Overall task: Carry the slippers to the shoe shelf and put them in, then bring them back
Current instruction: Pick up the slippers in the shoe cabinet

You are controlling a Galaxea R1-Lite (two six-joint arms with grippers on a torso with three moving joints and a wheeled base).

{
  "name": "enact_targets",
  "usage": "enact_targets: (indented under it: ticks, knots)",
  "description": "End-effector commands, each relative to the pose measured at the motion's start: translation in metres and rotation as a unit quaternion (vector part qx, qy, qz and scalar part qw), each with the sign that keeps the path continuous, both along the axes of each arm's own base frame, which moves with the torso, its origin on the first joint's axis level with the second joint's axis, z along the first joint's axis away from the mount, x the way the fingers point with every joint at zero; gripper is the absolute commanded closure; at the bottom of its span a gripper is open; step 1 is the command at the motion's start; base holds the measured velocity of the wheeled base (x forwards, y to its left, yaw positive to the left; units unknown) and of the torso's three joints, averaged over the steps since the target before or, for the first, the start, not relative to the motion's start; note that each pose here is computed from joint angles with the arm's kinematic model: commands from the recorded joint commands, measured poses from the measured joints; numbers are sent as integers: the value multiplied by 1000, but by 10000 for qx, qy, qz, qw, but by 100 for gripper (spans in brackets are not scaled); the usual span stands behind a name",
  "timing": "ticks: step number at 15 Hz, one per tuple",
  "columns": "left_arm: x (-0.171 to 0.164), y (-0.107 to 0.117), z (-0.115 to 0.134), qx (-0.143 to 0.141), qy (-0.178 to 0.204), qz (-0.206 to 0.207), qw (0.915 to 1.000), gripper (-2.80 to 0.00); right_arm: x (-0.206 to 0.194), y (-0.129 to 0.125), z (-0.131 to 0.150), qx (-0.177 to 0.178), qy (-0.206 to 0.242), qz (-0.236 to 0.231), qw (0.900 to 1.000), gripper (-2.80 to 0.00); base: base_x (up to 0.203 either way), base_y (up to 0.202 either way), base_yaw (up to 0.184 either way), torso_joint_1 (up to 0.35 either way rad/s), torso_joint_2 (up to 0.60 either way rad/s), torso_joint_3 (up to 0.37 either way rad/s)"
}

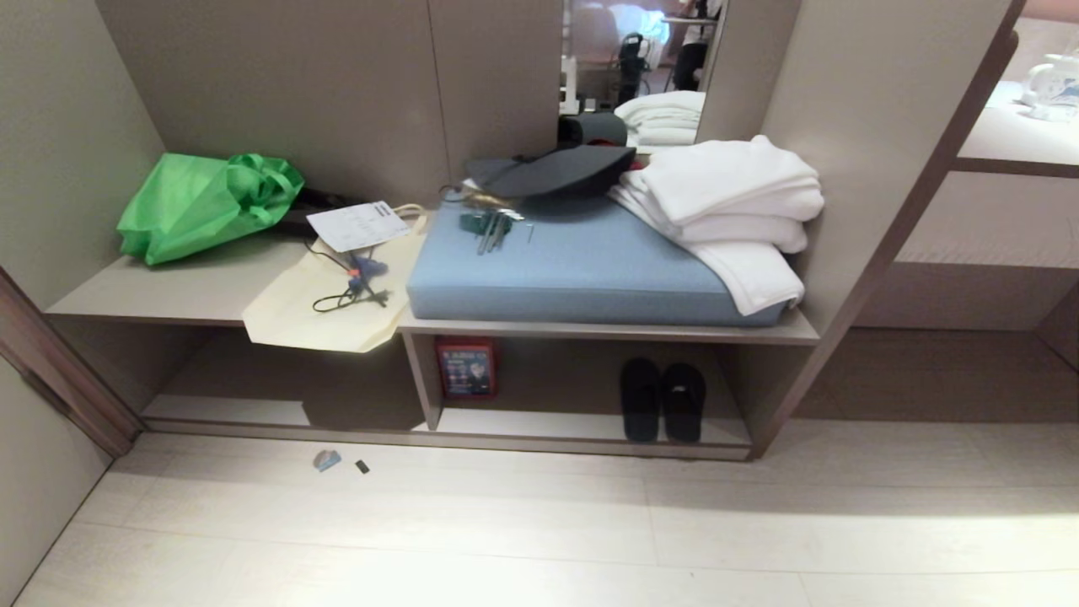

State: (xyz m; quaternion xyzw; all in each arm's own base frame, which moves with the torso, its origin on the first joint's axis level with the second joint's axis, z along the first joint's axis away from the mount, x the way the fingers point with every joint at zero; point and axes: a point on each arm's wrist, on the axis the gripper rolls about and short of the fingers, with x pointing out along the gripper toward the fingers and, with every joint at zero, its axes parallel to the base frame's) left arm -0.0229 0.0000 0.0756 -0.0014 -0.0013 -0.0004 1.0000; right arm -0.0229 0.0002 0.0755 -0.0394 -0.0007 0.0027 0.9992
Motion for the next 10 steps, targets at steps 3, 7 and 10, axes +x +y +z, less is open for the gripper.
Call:
enact_targets:
  ticks: [3,7,10]
  knots:
    - [0,0,0,-2,-3,4,10000,0,0,0,0,301,15,-14,9995,0,0,0,0,2,1,-193]
    - [0,0,0,-2,-3,-3,10000,0,0,0,0,363,15,-28,9993,0,0,0,0,5,2,-200]
    - [0,0,0,-2,-3,-3,10000,0,0,0,0,363,15,-28,9993,0,0,0,0,5,3,-198]
